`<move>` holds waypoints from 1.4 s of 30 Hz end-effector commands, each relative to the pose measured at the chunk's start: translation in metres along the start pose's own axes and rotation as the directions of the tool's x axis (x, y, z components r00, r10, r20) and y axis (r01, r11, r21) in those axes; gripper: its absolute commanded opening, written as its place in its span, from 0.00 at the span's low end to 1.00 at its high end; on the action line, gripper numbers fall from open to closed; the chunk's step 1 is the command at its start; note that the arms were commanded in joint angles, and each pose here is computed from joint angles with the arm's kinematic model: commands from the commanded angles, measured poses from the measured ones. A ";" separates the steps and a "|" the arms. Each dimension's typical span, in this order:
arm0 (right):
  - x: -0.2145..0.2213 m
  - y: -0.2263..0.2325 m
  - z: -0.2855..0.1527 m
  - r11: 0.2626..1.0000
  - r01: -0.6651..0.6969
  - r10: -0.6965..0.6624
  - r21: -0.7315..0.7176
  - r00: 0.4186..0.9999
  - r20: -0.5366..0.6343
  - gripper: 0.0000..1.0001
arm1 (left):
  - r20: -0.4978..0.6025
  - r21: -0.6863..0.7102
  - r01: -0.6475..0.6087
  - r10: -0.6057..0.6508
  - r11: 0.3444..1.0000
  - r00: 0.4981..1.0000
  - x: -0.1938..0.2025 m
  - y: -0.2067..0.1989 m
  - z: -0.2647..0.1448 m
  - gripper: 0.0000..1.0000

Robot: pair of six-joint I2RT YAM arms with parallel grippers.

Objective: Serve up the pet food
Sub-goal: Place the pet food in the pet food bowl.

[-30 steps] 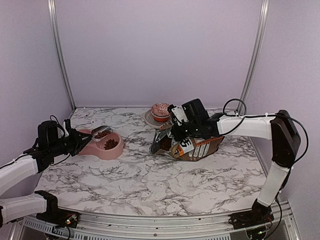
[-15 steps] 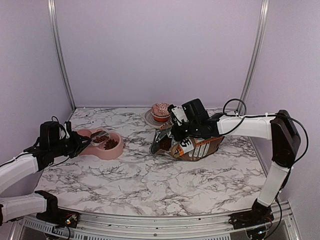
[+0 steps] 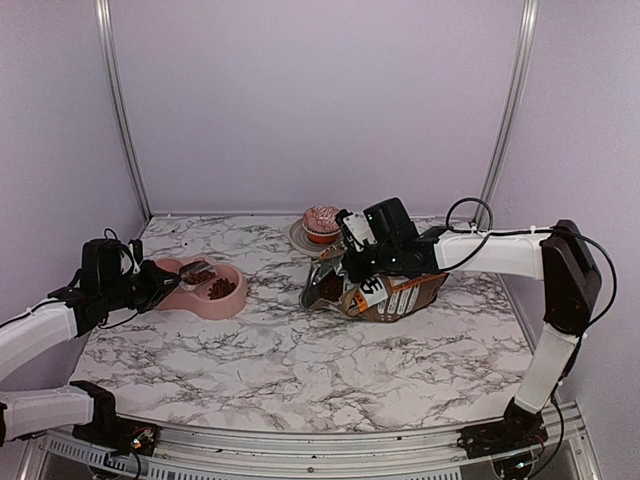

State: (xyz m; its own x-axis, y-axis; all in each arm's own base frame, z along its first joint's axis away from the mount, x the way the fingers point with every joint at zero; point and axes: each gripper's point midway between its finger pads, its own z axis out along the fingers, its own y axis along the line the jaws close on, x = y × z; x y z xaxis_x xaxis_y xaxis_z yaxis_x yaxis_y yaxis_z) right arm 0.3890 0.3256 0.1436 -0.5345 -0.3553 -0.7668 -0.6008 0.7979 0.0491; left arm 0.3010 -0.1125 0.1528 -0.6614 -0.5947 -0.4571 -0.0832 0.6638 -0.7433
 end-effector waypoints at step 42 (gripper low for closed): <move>-0.026 -0.031 -0.012 0.993 -0.001 -0.010 0.118 0.996 0.090 0.00 | -0.046 -0.124 -0.126 0.121 0.984 0.992 -0.014 0.014 0.023 0.00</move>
State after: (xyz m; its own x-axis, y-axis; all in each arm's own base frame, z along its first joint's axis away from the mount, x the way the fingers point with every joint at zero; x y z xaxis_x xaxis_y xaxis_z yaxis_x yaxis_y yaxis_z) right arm 0.3903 0.3238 0.1428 -0.5283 -0.3609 -0.7685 -0.5970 0.8015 0.0341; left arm 0.3158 -0.1069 0.1192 -0.7213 -0.5005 -0.4788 -0.1222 0.7724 -0.6233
